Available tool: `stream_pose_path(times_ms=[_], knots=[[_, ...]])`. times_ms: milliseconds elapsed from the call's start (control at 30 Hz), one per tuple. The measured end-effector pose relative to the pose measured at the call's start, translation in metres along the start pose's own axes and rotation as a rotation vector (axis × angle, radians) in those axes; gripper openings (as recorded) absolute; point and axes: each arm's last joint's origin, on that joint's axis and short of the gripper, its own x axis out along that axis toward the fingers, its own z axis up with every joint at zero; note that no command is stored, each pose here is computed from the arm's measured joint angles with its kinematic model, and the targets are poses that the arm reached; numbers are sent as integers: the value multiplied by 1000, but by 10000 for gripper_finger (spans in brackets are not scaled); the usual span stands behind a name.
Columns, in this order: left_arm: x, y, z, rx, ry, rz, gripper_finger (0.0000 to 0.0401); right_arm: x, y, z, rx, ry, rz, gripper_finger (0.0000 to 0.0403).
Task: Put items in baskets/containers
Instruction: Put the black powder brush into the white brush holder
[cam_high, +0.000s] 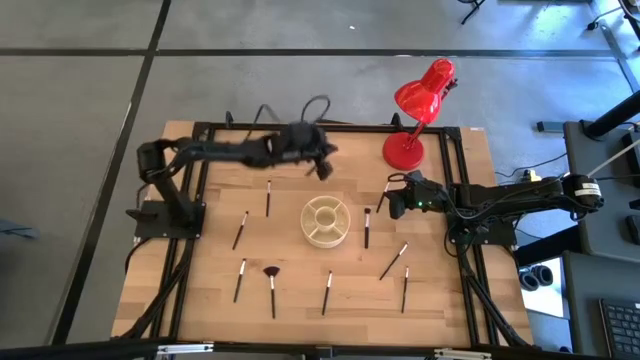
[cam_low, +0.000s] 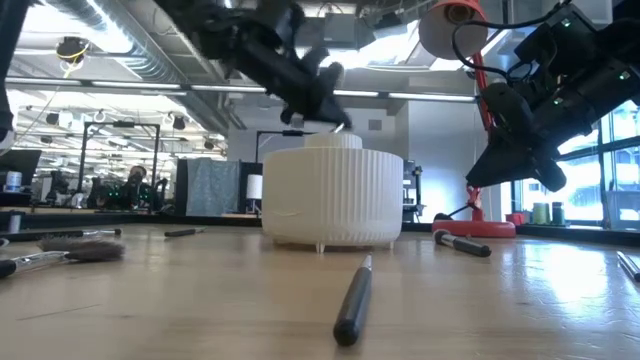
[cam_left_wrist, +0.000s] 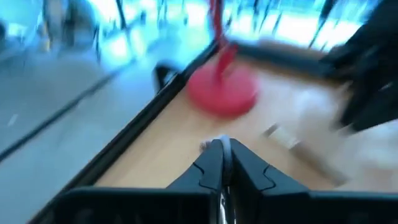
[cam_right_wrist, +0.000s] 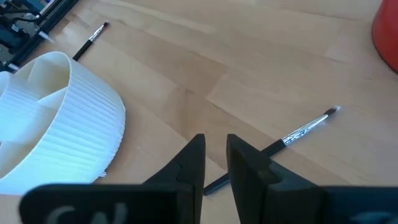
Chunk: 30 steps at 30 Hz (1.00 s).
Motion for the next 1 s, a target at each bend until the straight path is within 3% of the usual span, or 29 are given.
stream_pose_path(times_ms=[100,233,367,567,767,1000], knots=[[-15,-30,-12,-32,-200,-30,15,0,0,0,-1,2,-2,67],[-34,-53,-27,-79,-369,-44,13,0,-1,-1,-8,6,-6,67],[-46,-70,-30,-101,-450,-110,13,0,-1,-1,-9,10,-10,67],[-56,-96,-35,-54,-442,-173,14,0,-1,-1,-9,10,-10,67],[-62,-114,-44,41,-429,-140,15,0,-1,-1,-8,9,-10,67],[-52,-120,-62,47,-366,-115,15,0,-1,-1,0,6,-6,67]])
